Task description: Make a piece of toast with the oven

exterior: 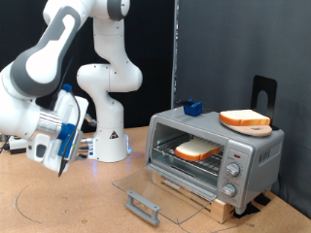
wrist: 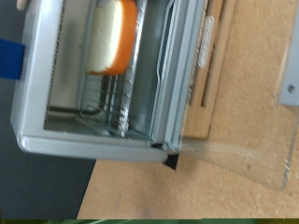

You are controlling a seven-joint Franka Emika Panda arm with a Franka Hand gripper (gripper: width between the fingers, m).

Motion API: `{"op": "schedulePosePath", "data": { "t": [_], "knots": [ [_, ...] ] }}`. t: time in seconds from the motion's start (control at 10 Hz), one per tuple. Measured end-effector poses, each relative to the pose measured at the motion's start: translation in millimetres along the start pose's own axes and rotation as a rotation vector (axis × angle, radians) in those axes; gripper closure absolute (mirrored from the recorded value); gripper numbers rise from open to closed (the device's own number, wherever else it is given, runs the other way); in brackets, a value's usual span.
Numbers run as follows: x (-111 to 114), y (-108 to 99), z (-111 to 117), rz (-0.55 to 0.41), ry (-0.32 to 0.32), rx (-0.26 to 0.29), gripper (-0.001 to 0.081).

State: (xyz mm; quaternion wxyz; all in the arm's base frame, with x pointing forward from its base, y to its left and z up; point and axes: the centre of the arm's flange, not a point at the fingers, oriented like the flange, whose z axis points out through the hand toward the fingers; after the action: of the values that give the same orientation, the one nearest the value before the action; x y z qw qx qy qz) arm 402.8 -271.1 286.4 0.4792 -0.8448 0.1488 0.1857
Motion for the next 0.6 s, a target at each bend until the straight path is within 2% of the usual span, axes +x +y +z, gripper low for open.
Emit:
{"op": "schedulePosePath", "data": {
  "t": [0.3,0.5,0.6],
  "knots": [
    [12,22,-3,0.007,-0.045,-0.023,-0.0003],
    [18,29,-5,0.008,-0.014,-0.046,-0.0003],
    [17,29,-4,0.009,-0.023,-0.040,-0.0003]
  ]
}}
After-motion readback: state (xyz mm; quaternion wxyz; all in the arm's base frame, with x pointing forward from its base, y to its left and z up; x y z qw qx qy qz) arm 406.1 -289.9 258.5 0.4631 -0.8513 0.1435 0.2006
